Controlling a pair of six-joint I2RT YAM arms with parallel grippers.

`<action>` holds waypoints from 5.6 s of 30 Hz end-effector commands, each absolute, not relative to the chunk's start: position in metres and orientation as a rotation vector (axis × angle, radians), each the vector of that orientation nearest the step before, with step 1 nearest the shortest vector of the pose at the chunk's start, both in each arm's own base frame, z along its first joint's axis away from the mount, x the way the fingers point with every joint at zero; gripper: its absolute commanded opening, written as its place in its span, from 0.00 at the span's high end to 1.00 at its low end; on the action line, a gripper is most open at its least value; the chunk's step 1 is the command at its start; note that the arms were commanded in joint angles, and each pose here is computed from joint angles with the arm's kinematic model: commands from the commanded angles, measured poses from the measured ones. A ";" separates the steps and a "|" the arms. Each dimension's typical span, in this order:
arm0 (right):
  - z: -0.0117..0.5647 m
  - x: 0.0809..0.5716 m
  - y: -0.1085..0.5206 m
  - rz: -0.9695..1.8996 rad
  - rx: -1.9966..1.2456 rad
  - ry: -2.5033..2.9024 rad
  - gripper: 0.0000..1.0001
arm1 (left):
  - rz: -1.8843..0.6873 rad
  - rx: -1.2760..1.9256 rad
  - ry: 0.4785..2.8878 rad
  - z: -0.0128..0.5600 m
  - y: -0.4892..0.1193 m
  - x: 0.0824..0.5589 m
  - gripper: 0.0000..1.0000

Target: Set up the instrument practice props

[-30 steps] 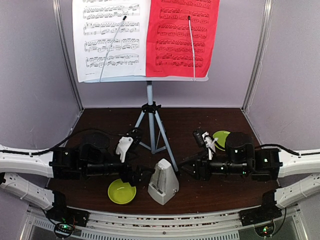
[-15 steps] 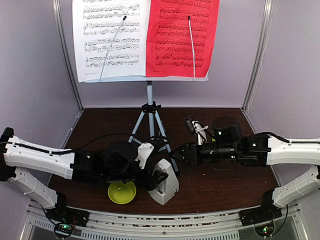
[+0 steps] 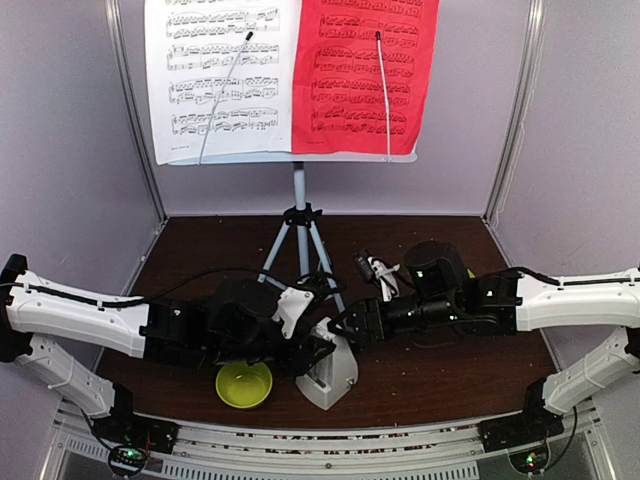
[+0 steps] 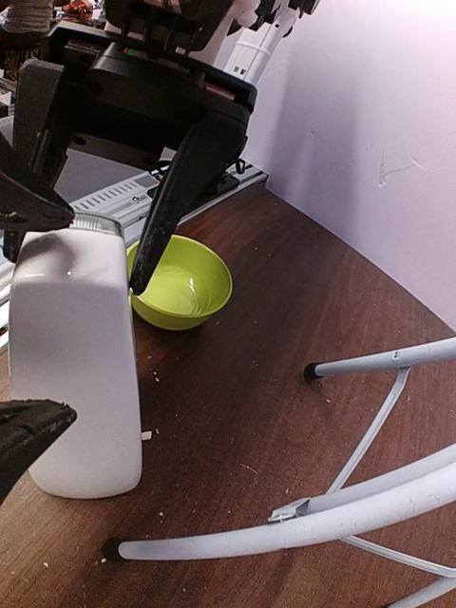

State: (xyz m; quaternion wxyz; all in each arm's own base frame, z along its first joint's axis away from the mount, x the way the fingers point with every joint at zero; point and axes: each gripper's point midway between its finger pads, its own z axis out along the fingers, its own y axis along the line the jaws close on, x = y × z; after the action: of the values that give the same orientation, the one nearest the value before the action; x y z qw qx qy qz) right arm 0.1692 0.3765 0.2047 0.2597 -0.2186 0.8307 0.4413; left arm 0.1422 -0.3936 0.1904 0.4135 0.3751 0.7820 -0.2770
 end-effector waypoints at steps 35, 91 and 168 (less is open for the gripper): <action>0.086 0.165 0.321 0.749 -0.756 2.460 0.43 | -0.696 0.937 1.735 0.228 -0.370 0.124 0.74; 0.147 0.173 0.358 0.882 -0.791 2.348 0.31 | -0.191 0.162 2.449 0.156 -0.137 0.351 0.13; 0.140 0.196 0.387 1.046 -0.584 2.317 0.46 | -0.737 0.581 2.126 0.159 -0.273 0.180 0.26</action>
State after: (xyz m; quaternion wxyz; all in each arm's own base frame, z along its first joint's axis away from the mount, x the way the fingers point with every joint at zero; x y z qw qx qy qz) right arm 0.1984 0.3952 0.1059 0.2247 -0.2072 0.8816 0.3596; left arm 0.1694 -0.2683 0.1457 0.3605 0.2546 0.8543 -0.2747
